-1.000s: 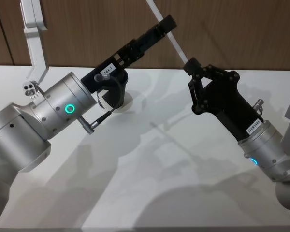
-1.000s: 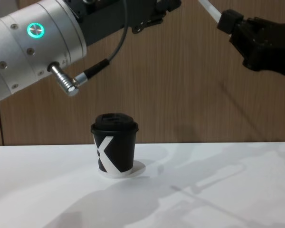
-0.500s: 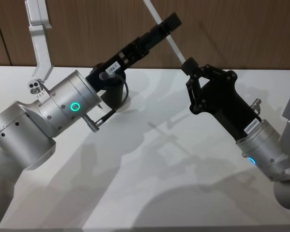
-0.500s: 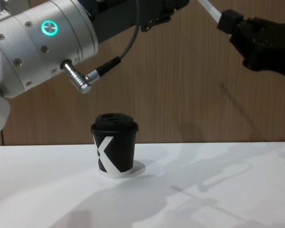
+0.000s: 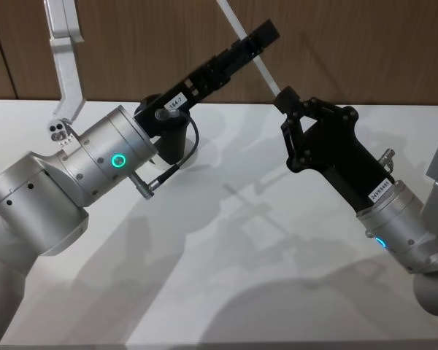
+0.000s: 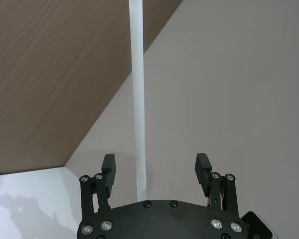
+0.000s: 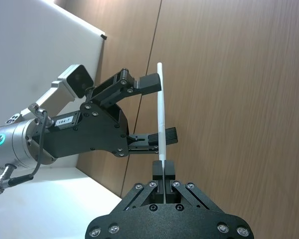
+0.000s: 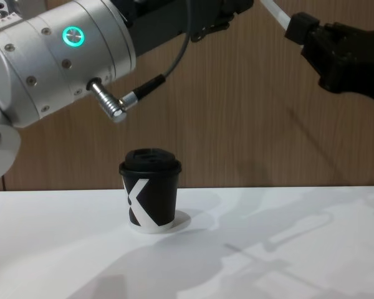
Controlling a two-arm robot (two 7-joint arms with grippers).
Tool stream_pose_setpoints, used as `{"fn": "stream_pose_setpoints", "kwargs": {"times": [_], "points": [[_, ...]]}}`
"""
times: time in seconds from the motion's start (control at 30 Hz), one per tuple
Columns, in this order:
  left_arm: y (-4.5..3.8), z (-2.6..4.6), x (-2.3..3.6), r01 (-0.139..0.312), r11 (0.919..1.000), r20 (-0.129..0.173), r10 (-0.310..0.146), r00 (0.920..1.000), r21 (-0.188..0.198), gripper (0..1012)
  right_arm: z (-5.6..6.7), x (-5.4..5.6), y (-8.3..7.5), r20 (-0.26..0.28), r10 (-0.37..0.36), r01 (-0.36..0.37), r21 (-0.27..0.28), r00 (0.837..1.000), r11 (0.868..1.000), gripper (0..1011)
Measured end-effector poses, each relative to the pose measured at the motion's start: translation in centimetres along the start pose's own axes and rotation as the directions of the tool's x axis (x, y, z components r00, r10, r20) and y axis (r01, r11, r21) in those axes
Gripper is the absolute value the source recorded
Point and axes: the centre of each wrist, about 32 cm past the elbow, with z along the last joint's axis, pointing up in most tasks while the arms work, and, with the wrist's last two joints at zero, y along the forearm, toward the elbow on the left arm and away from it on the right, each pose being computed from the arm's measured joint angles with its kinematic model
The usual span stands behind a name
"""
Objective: Pick up the straw with one hand, pass it to the other hand, and insert it into the cup.
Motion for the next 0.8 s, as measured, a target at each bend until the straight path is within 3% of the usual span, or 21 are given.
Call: {"fn": "stream_pose_setpoints", "kwargs": {"times": [0.8], "points": [[-0.26,-0.10,-0.05,-0.003,1.0000,0.012,0.003,0.9999,-0.003,1002,0.00,0.00,0.00,0.000,0.000,0.000,0.000,1.000,1.000,23]]}}
